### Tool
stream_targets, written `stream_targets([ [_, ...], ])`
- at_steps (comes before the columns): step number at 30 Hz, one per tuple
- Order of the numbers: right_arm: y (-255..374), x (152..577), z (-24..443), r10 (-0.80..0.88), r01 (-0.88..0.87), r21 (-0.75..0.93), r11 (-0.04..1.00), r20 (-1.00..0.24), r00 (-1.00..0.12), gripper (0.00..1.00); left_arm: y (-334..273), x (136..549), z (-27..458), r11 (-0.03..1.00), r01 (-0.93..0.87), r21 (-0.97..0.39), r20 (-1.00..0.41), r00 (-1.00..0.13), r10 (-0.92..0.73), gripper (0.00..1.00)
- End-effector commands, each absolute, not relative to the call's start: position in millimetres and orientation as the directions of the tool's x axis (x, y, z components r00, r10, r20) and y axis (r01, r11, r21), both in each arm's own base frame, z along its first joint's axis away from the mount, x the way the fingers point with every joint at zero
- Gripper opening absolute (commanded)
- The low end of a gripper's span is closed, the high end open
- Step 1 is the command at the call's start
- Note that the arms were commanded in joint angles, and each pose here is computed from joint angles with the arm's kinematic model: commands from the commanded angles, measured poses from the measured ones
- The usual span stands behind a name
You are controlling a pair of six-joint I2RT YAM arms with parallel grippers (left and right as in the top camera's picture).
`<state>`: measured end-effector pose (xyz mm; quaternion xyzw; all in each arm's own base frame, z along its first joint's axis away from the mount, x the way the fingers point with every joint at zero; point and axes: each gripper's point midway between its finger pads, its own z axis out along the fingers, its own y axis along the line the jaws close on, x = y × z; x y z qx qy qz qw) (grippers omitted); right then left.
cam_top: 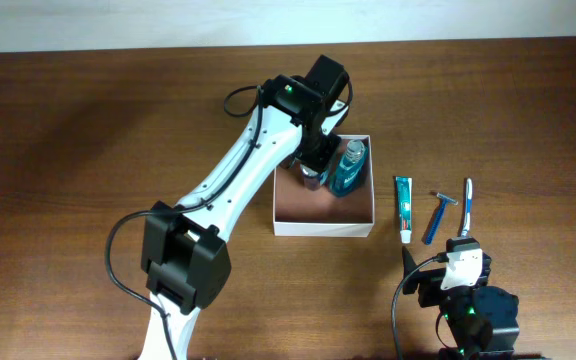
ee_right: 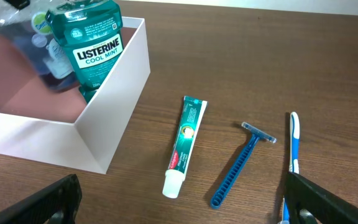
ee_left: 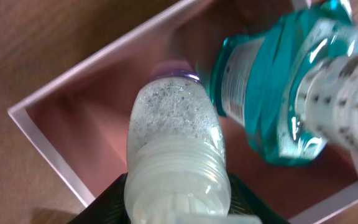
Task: Pack container
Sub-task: 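Carry the spray bottle into the box beside the Listerine, release, then move the left gripper to the green Dettol soap bar and grasp it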
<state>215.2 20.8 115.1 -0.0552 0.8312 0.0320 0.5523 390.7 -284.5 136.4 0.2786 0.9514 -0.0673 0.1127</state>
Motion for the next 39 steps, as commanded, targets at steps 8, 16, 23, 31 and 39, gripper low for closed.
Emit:
stream_targets([
  [8,19.5,215.6,113.9,-0.048,-0.119,-0.003,0.993,-0.922,-0.383,0.99,-291.2,394.0,159.9,0.831,0.551,-0.076,-0.321,-0.803,0.503,0.77],
  [16,19.5,215.6,113.9,-0.048,-0.119,-0.003,0.993,-0.922,-0.383,0.99,-262.4,378.2,186.2,0.838,0.544,-0.023,-0.247,-0.816,0.523,0.78],
  [23,19.5,215.6,113.9,-0.048,-0.119,-0.003,0.993,-0.922,-0.383,0.99,-192.0,381.0,282.2,0.899,0.431,0.083,-0.362,-0.827,0.430,0.81],
  [31,19.5,215.6,113.9,-0.048,-0.119,-0.003,0.993,-0.922,-0.383,0.99,-108.4,334.1,358.8,0.957,0.285,0.056,-0.512,-0.814,0.273,0.82],
  [39,19.5,215.6,113.9,-0.048,-0.119,-0.003,0.993,-0.922,-0.383,0.99,-53.9,302.4,286.8,0.988,0.152,0.011,-0.306,-0.941,0.148,0.84],
])
